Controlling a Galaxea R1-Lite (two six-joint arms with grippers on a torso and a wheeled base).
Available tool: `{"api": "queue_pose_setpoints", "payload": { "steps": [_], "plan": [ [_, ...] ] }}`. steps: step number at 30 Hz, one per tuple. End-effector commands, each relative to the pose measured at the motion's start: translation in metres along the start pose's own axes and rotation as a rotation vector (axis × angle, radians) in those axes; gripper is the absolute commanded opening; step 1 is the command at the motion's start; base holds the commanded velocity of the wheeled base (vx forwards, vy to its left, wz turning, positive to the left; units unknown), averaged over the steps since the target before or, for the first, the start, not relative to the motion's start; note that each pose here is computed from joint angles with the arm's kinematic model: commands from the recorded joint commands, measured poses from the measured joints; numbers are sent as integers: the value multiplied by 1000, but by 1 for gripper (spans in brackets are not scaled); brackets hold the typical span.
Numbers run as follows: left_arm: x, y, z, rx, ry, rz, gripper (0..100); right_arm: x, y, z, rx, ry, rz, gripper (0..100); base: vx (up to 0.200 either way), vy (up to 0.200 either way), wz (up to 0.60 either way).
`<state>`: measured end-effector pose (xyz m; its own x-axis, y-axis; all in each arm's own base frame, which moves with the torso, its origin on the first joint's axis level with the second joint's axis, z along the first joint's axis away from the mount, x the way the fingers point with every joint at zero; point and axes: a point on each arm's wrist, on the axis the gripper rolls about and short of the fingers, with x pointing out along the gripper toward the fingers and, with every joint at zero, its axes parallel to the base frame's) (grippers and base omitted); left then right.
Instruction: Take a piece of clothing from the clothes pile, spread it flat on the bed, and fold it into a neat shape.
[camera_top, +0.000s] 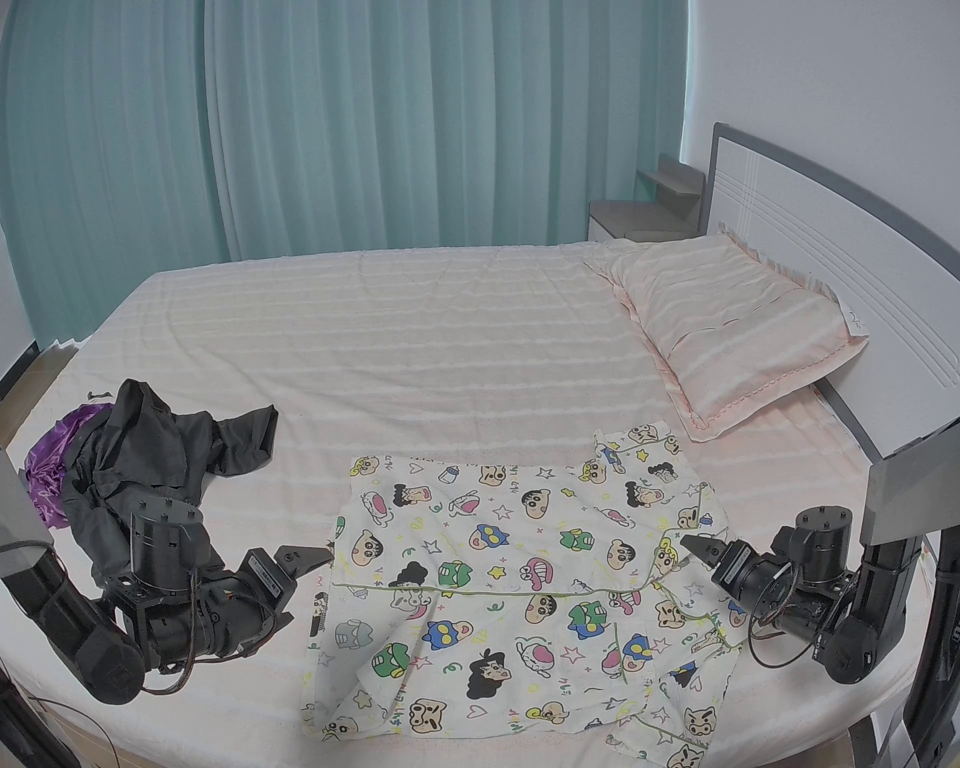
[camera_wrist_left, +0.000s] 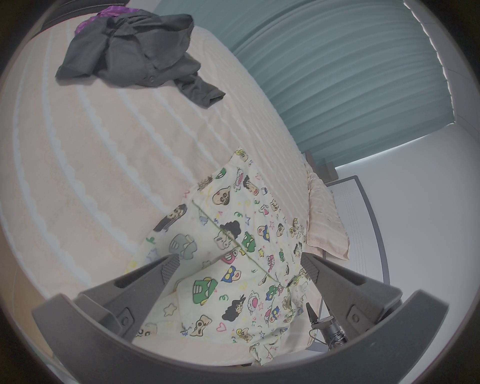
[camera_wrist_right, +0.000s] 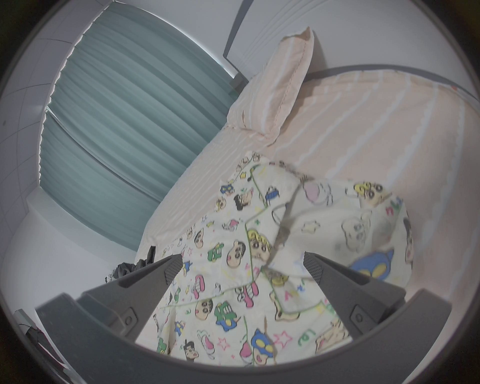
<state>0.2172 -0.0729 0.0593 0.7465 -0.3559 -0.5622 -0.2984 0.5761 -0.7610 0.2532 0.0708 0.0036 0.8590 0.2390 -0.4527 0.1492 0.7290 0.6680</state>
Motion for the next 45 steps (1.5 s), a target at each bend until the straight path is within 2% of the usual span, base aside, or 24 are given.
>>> {"api": "queue_pose_setpoints", "payload": {
  "steps": [1, 6, 16, 32, 36, 37, 40, 45],
  "plan": [
    [6, 8, -6, -14, 34, 44, 100, -8, 4, -3, 0, 11, 14, 100, -200, 0, 0],
    [7, 7, -8, -12, 62, 32, 100, -10, 3, -2, 14, 7, 13, 100, 0, 0, 0],
    [11, 3, -5, -47, 45, -2, 100, -10, 4, -3, 14, 11, 14, 100, 0, 0, 0],
    [13, 12, -6, -59, 56, 38, 100, -10, 5, -4, 12, 13, 18, 100, 0, 200, 0],
    [12, 14, -14, -44, 89, 46, 100, -10, 5, -3, 12, 10, 17, 100, 0, 100, 0],
    [12, 11, -25, -16, 148, 30, 100, -10, 5, -3, 12, 7, 19, 100, 0, 0, 0],
    [14, 4, -36, 15, 201, 7, 100, -11, 6, -3, 11, 4, 22, 100, 0, 0, 0],
    [39, -5, -57, 78, 268, 3, 100, -14, 11, -1, 11, -3, 41, 100, 0, 0, 0]
  ]
}}
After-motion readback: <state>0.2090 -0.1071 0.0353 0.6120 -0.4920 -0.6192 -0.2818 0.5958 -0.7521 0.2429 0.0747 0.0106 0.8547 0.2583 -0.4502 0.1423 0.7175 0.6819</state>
